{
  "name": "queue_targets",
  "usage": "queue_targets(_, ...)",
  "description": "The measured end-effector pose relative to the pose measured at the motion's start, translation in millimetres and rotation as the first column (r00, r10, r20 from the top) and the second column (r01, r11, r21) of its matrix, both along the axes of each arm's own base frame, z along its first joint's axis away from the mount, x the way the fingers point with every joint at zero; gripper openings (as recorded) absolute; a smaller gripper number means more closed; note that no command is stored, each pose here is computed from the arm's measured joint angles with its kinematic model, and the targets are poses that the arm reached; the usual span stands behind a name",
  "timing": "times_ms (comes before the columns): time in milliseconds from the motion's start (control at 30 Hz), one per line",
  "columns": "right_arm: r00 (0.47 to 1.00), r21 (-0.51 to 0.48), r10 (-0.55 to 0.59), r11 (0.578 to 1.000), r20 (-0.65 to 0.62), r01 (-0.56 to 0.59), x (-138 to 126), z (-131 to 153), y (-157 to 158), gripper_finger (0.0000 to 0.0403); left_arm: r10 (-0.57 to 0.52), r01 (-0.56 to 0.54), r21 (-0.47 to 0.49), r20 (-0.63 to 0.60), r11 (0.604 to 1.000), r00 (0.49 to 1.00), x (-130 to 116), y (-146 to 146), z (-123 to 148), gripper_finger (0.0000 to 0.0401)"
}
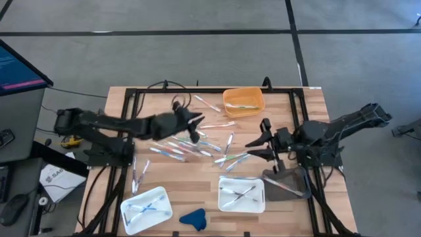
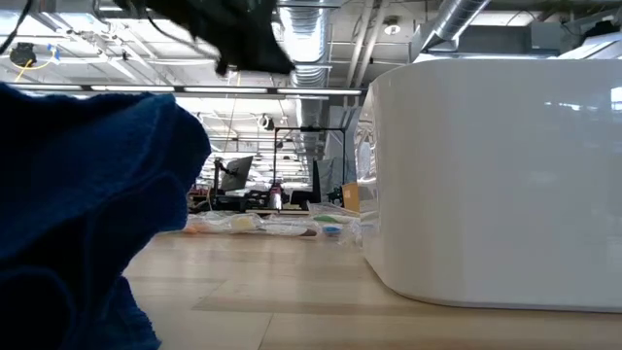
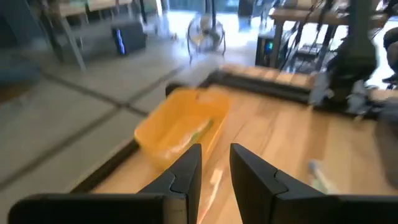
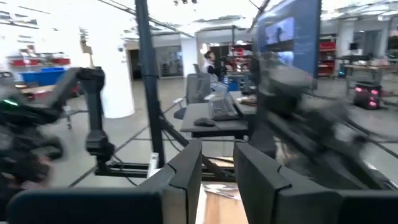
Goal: Pick & Place Toothbrushes
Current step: Put the orange toothbrush into the black bin
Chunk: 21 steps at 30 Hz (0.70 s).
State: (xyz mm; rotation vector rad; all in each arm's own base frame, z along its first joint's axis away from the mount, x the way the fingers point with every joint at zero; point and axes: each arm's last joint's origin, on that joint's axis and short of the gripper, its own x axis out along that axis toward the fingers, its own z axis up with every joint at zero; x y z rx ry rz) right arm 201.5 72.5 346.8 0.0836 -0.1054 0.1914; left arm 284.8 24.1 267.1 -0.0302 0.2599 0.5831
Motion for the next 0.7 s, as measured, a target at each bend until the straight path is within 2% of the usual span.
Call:
queue_targets(167, 0.999, -0.019, 0.052, 0.998, 0.016, -0.052, -12.1, 4.6, 7.3, 0.0087, -0.025, 0.011, -0.148, -0.094, 0.989, 0.995, 16.5, 56.0, -38.3, 0.0076)
queue_targets(300, 0.996, -0.05, 0.089, 0.995, 0.028, -0.088, -16.9, 5.7, 14.4, 0.0087, -0.073, 0.032, -0.24, -0.166, 0.97, 0.983, 25.4, 83.8, -68.0, 0.0076)
queue_targets(533, 0.992, -0.075, 0.122, 0.99, 0.04, -0.118, -20.3, 6.5, 20.3, 0.0087, -0.134, 0.049, -0.31, -0.259, 0.949, 0.957, 54.1, 92.3, -110.2, 0.0076)
queue_targets(700, 0.992, -0.075, 0.122, 0.99, 0.041, -0.118, -20.3, 6.6, 20.3, 0.0087, -0.174, 0.083, -0.291, -0.303, 0.953, 0.937, 76.5, 88.1, -126.7, 0.0076)
